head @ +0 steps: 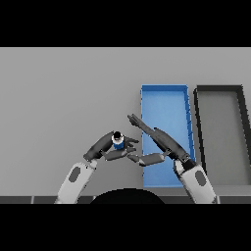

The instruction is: Pick up the blue pipe and place it into the blue bin.

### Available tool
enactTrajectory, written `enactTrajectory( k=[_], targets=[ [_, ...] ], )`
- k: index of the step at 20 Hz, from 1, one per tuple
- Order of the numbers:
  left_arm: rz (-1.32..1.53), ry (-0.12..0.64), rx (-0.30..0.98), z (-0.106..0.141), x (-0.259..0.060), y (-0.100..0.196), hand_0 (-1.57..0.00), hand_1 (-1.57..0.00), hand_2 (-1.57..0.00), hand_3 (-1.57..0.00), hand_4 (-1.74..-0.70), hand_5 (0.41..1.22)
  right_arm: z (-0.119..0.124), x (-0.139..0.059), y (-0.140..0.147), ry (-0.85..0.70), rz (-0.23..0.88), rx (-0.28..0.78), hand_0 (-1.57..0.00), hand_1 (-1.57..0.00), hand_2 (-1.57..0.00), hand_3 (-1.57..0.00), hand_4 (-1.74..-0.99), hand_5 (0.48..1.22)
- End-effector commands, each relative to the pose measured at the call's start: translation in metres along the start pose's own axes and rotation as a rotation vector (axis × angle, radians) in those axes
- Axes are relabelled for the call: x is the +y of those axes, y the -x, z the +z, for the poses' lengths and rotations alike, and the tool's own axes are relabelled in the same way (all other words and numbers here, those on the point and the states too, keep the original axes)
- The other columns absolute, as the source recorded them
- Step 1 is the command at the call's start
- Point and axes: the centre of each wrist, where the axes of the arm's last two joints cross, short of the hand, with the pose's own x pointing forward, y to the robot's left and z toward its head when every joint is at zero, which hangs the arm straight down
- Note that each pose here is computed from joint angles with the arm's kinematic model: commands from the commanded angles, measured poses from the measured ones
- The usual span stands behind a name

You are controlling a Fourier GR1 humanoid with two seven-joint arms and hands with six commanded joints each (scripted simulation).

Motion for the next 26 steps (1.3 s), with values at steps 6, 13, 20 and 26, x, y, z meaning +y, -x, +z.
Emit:
enactTrajectory(
  k=[6, 13, 20, 26],
  targets=[
    [0.021, 0.019, 0.002, -0.003, 0.004, 0.001, -1.57, -1.57, -1.57, -1.57, -1.47, 1.221, -0.03, 0.008, -0.03, -0.128, 0.049, -0.078, 0.0, -0.01, -0.06, 0.0, -1.232, 0.545],
    [0.006, 0.001, 0.038, 0.004, 0.003, 0.002, -1.57, -1.57, -1.57, -1.57, -1.47, 1.221, -0.069, 0.014, -0.04, -0.213, 0.097, -0.031, -0.07, -0.11, -0.17, -0.04, -1.204, 0.497],
    [0.02, 0.01, 0.065, 0.001, 0.002, 0.001, -1.57, -1.57, -1.57, -1.51, -1.66, 1.221, -0.088, 0.021, -0.041, -0.263, 0.065, -0.051, -1.13, -1.13, -1.15, -0.95, -1.551, 0.596],
    [0.085, 0.02, 0.018, 0.0, -0.001, 0.002, -1.57, -1.57, -1.57, -1.44, -1.72, 1.221, -0.086, 0.031, -0.04, -0.265, 0.038, -0.118, -1.45, -1.45, -1.46, -1.36, -1.68, 1.034]
  ],
)
